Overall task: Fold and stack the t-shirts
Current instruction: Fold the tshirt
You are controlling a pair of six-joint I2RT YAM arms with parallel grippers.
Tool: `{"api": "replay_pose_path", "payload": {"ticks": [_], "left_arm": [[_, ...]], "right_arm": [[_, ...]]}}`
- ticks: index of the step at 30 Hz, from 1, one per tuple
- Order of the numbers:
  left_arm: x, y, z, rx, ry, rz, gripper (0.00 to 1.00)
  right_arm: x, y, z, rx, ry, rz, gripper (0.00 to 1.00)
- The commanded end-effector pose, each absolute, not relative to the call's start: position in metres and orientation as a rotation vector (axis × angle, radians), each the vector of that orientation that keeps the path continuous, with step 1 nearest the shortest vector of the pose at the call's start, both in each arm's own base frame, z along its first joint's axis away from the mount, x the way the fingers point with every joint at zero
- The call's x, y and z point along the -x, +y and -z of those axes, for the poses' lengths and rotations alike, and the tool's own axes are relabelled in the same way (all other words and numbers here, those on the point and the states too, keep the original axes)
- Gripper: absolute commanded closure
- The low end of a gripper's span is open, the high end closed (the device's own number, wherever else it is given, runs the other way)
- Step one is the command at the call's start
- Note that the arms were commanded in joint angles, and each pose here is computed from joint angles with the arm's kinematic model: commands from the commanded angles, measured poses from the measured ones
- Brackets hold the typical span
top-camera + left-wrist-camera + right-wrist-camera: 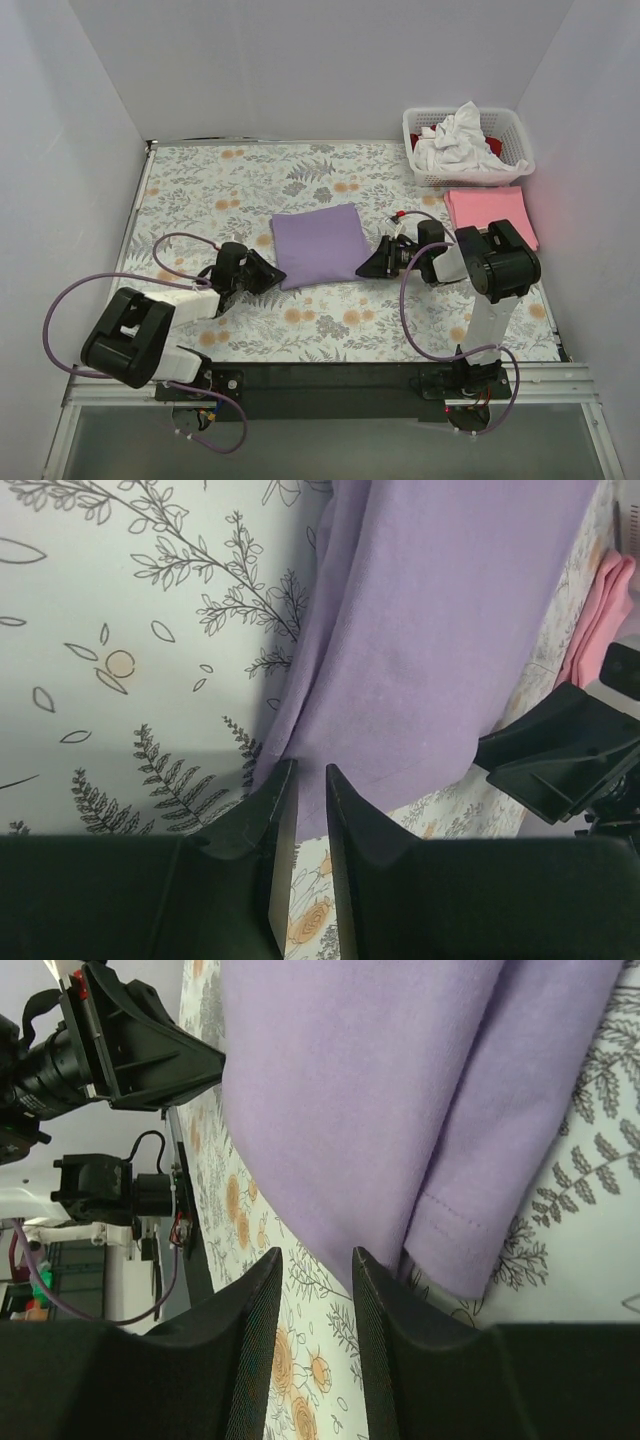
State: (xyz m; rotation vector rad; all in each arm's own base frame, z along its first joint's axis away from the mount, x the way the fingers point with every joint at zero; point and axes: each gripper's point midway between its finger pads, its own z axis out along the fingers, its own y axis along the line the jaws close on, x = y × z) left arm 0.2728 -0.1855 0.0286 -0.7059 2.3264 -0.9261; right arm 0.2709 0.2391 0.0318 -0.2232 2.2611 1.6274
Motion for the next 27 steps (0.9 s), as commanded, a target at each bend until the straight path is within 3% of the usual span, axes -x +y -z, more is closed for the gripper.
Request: {"api": "replay_pose_path", "payload": {"ticks": [1, 8, 14, 20, 27], "left_arm": [[-0.270, -0.173, -0.026, 0.777, 2.307, 0.855, 0.84], [-0.273, -0.157, -0.085, 0.714, 2.174, 0.814, 0.80], [-0.276, -0.136, -0.136, 0.623, 2.097, 0.687, 0.62], [-0.279, -0.122, -0.162, 0.559, 2.036, 0.603, 0.49], [-0.274, -0.131, -0.149, 0.504, 2.118, 0.616, 0.44]], "right_arm": [[-0.276, 0.230, -0.038, 0.239, 2.202, -1.568, 0.59], [-0.275, 0.245, -0.091, 0.306, 2.100, -1.632, 0.58], [-0.263, 0.310, -0.133, 0.458, 2.027, -1.707, 0.57], [-0.262, 0.361, -0.114, 0.460, 2.067, -1.766, 0.56], [-0.257, 0.368, -0.041, 0.285, 2.241, -1.800, 0.58]]}}
